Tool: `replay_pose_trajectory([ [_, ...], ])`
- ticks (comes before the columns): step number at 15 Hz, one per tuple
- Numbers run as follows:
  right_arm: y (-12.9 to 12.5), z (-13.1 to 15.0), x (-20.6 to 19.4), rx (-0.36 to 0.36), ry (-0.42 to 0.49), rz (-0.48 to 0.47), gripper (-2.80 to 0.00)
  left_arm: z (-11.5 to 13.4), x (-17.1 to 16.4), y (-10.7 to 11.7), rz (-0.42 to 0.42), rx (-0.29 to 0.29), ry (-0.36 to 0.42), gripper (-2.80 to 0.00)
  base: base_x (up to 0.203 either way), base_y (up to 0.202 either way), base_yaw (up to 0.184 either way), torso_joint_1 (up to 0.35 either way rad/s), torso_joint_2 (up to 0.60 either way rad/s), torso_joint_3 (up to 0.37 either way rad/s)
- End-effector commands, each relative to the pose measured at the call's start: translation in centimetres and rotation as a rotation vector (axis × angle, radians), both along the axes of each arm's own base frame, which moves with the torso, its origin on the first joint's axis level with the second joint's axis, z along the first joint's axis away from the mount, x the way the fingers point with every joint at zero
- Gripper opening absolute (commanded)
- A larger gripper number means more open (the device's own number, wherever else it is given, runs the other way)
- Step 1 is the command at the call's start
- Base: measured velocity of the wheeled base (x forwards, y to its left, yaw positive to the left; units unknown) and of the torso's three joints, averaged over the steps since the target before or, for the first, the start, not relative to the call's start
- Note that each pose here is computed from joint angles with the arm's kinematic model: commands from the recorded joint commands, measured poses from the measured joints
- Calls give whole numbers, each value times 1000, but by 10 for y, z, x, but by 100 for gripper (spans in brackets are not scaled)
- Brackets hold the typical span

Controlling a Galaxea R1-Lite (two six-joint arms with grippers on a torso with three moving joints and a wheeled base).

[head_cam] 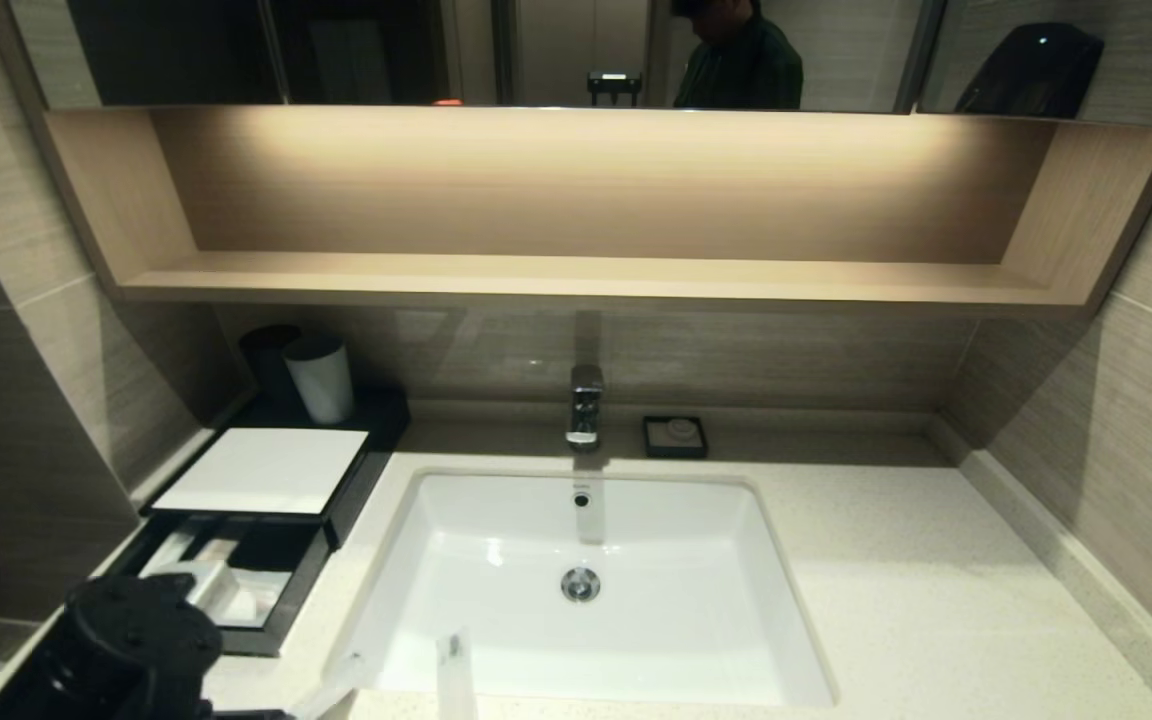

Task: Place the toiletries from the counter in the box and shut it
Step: Pick up the bathroom toiletry

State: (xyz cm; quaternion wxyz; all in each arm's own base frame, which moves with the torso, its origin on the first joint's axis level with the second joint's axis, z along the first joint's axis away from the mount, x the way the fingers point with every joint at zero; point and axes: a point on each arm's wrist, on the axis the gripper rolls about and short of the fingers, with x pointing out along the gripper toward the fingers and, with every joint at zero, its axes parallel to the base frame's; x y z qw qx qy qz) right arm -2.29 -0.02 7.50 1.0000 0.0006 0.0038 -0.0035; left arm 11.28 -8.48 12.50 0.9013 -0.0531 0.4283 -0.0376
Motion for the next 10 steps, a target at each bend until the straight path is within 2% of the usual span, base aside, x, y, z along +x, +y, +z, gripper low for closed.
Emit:
replay_pose_trajectory([
  [1,0,0,0,0,0,1,-280,10,-5,8,6,-29,-62,-280,0,0,0,0,0,0],
  [8,0,0,0,0,0,-1,-280,32,-16,23,-19,-50,-198,-280,0,0,0,0,0,0],
  [10,0,0,0,0,0,-1,-280,30,-17,26,-24,-23,-182,-280,0,0,0,0,0,0],
])
